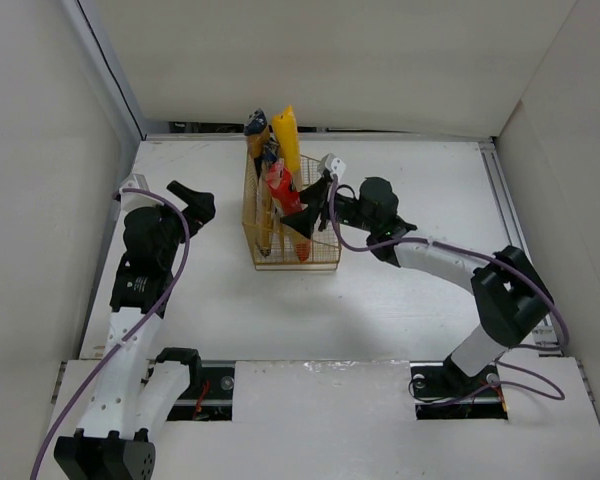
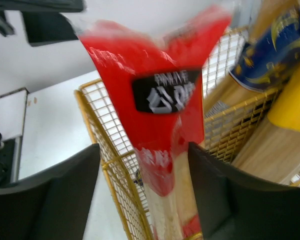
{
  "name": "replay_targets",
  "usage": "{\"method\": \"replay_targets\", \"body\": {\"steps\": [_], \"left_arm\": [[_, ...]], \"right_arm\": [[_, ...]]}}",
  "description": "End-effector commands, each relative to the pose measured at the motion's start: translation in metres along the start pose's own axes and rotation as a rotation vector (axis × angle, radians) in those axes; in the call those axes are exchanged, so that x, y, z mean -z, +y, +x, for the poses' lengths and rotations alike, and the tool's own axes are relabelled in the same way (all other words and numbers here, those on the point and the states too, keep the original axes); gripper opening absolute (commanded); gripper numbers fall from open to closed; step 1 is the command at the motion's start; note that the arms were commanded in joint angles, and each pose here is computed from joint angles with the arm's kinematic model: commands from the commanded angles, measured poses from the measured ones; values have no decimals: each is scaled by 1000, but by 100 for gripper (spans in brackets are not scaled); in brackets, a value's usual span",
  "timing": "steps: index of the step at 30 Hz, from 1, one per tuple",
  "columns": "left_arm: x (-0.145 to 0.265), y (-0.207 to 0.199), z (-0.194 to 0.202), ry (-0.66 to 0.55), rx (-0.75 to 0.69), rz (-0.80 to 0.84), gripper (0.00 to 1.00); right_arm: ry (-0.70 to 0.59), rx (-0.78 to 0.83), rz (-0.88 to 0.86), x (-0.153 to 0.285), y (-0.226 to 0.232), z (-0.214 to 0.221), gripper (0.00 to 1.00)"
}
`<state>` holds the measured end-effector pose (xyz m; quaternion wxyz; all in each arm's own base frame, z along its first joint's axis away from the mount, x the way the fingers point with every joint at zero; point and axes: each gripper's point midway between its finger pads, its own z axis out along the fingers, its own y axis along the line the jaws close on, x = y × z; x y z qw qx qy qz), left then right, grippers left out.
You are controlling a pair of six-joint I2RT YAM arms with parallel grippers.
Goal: Place and organize the pasta boxes and bags onto the shelf
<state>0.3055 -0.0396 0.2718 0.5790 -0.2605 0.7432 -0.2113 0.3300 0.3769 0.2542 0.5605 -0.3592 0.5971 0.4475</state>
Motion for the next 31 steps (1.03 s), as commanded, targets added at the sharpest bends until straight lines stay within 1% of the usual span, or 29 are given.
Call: {"method": "replay_targets", "body": {"steps": [1, 3, 4, 5, 6, 8, 9, 10, 11, 12, 13, 14, 15, 16, 17, 18, 19, 21, 23, 25, 26, 27, 31], "left_arm": [[-1, -8, -7, -27, 9, 30, 100], [-1, -8, -7, -27, 9, 30, 100], [-1, -9, -6, -21, 8, 37, 100], [1, -11, -8, -28, 9, 43, 100], [1, -11, -8, -28, 9, 43, 100], [1, -11, -8, -28, 9, 43, 100], [1, -11, -8, -28, 9, 43, 100], [1, -11, -8, -28, 9, 43, 100], [1, -11, -8, -28, 9, 43, 100], [4, -15, -13, -36, 9, 50, 100], [5, -14, -15, -36, 9, 38, 100], [6, -13, -19, -48, 1, 26, 100], [8, -11, -20, -47, 0, 6, 100], [11, -15, -29, -67, -11, 5, 100], [13, -12, -35, -87, -10, -20, 100], [15, -10, -39, -96, -20, -37, 100], [19, -10, -44, -102, -21, -54, 100], [21, -7, -48, -114, -31, -74, 100], [21, -6, -46, -106, -33, -81, 100], [21, -7, -45, -98, -45, -74, 100], [20, -4, -41, -91, -46, -79, 100], [20, -4, -41, -91, -46, -79, 100], [20, -5, -40, -86, -47, -72, 100]], "right_arm": [[-221, 115, -41, 7, 32, -80, 81], [-223, 125, -22, 11, 32, -94, 98], [-226, 119, -3, 11, 33, -99, 100], [-244, 143, 10, 15, 35, -115, 100], [-218, 146, 28, 16, 32, -113, 100], [-210, 138, 82, 21, 29, -119, 100], [-212, 134, 98, 26, 34, -128, 100], [-209, 126, 133, 31, 31, -131, 100], [-214, 113, 223, 38, 18, -135, 100], [-242, 115, 277, 51, 16, -152, 100], [-209, 51, 355, 60, 7, -144, 100], [-213, 19, 497, 75, -13, -145, 100], [-199, -6, 565, 85, -20, -142, 100], [-158, -57, 655, 106, -29, -133, 100], [-142, -81, 721, 118, -34, -129, 100], [-143, -98, 837, 142, -49, -129, 100], [-92, -150, 902, 163, -51, -109, 100], [-76, -210, 1041, 199, -61, -93, 100], [-33, -269, 1096, 228, -55, -67, 100], [-22, -283, 1112, 245, -51, -56, 100], [-34, -283, 1121, 258, -46, -53, 100], [-19, -284, 1125, 264, -43, -46, 100], [-32, -292, 1154, 287, -34, -42, 100]]}}
